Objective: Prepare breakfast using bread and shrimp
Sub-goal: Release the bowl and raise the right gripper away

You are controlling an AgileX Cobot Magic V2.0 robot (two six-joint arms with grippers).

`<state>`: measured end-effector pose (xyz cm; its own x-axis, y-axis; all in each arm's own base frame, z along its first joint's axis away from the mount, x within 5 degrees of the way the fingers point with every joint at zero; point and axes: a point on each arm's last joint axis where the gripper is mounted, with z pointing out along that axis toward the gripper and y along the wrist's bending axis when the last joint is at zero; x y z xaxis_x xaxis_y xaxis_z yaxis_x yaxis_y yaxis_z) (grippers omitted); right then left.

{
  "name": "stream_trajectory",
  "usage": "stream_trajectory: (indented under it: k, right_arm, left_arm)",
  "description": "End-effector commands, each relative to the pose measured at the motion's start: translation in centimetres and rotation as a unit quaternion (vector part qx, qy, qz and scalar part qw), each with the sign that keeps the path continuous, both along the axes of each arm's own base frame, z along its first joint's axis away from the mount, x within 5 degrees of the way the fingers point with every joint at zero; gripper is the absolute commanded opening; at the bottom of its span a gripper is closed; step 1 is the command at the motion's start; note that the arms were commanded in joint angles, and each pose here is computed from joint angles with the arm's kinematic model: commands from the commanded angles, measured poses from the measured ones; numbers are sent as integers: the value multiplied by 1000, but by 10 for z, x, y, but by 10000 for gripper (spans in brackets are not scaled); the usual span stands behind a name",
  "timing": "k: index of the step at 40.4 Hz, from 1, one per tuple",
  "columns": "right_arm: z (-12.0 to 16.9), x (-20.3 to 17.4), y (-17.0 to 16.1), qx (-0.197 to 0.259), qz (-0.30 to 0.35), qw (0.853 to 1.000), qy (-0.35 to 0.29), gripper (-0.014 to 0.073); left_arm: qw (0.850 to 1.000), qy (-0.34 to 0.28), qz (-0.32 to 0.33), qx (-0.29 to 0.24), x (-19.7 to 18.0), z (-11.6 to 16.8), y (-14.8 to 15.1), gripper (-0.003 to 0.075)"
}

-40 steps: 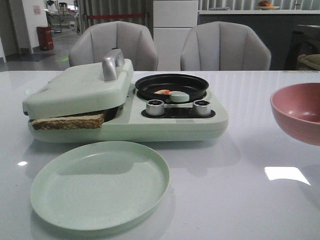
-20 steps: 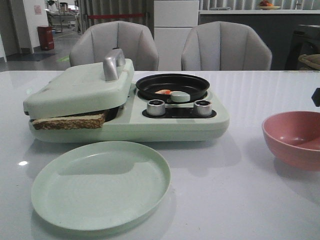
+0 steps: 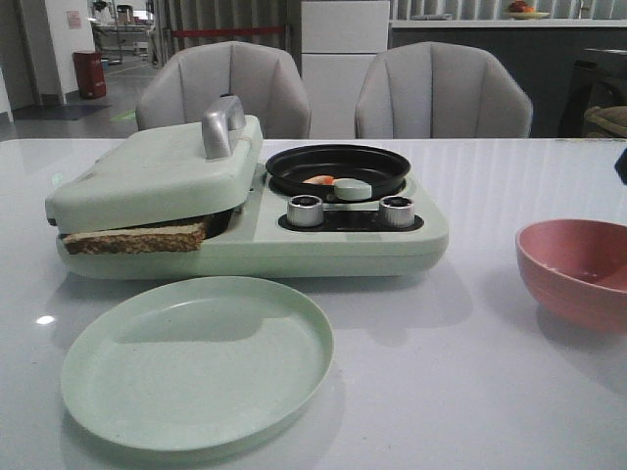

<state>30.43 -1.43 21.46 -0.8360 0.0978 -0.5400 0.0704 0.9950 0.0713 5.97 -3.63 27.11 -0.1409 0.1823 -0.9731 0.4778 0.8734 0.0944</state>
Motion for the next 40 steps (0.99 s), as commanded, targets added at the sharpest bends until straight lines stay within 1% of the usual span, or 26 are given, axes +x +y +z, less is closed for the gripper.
stream_trajectory:
  k: [1,7,12,16,21,27,31,36,40]
  right_arm:
    - [48,-6,12,-21,34,994,-99,437]
    - [85,-26,32,-20,69,983,-167,437]
    - [115,-49,43,-16,90,971,-222,437]
    - [133,-67,51,-11,107,960,-258,437]
    - [149,-95,60,0,133,942,-309,437]
    - [151,-128,63,12,150,919,-364,437]
    - [145,-147,62,19,156,905,-395,437]
    - [138,-175,56,27,154,880,-448,437]
    - [126,-194,50,34,146,867,-475,437]
  left_arm:
    - [999,-33,14,-29,1,15,2,33]
    - [999,-33,14,-29,1,15,2,33]
    - [999,-33,14,-29,1,15,2,33]
    - [999,-33,14,-29,1,15,2,33]
    - [999,-33,14,-29,1,15,2,33]
    - [999,-33,14,-29,1,15,2,33]
    - [999,-33,14,-29,1,15,2,33]
    - [999,-33,14,-29,1,15,2,33]
    - [999,-33,14,-29,1,15,2,33]
